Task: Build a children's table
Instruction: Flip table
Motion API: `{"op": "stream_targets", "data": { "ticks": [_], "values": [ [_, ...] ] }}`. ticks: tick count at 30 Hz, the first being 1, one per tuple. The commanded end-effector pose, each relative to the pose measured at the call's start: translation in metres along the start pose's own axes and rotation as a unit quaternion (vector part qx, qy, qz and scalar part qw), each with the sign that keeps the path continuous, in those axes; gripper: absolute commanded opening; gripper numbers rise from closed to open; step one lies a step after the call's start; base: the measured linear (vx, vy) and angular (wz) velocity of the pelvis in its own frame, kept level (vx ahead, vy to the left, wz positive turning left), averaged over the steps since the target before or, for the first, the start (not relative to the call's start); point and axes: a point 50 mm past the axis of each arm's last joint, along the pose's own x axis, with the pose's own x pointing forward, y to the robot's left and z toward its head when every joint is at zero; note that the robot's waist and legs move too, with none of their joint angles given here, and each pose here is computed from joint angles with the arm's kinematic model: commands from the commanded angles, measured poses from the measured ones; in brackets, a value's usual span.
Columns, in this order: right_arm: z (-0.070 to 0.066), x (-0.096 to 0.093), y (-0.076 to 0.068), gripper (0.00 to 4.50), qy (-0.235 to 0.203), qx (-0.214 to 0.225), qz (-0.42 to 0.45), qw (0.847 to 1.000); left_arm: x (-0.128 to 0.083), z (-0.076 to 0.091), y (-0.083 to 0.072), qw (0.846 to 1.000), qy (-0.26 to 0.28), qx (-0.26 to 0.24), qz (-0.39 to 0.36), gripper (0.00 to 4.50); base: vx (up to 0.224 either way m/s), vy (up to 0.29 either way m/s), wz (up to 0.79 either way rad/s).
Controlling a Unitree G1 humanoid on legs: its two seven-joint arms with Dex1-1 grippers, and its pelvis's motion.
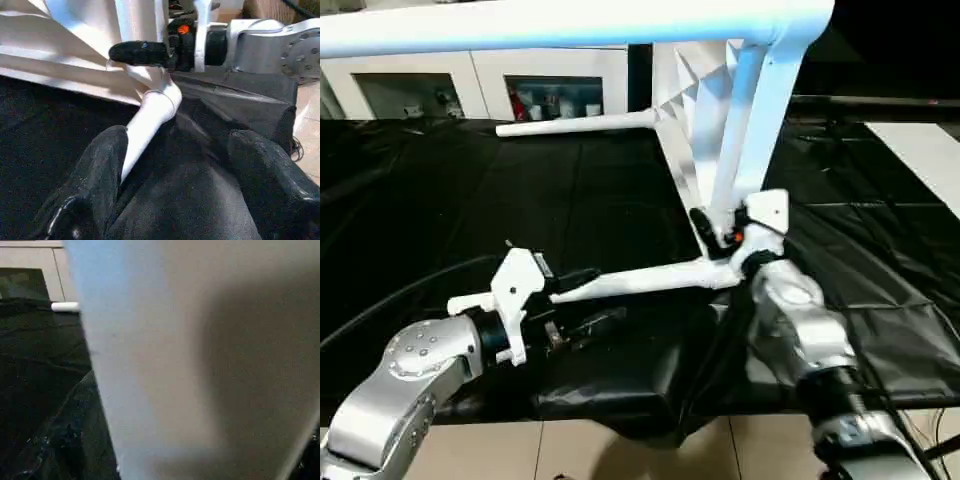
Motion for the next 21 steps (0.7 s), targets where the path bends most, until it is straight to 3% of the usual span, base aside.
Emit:
{"op": "stream_targets", "data": {
  "ticks": [1, 10, 11, 13, 21],
  "values": [
    [0.0033, 0.0045, 0.0034, 3.81, -0.012, -0.004, 0.01, 1.0, -0.0024, -0.0021, 0.0017, 1.0, 0.005, 0.004, 0.007, 3.58, 0.0, 0.0, 0.0],
    [0.0028, 0.0089, 0.0036, 3.81, -0.03, -0.001, 0.003, 1.0, -0.0044, -0.0022, -0.0001, 1.0, 0.004, 0.004, 0.01, 3.58, 0.0, 0.0, 0.0],
    [0.0026, 0.0093, 0.0033, 3.56, -0.032, -0.002, 0.002, 0.999, -0.0045, -0.002, -0.0002, 1.0, 0.003, 0.004, 0.01, 3.58, 0.0, 0.0, 0.0],
    [0.0027, 0.0097, 0.003, 3.56, -0.035, -0.003, 0.0, 0.999, -0.0046, -0.0019, -0.0003, 1.0, 0.003, 0.005, 0.01, 3.58, 0.0, 0.0, 0.0],
    [0.0004, 0.0095, 0.0033, 2.64, -0.041, -0.017, 0.002, 0.999, -0.0039, -0.0018, -0.001, 1.0, 0.003, 0.006, 0.011, 3.58, 0.0, 0.0, 0.0]
  ]
}}
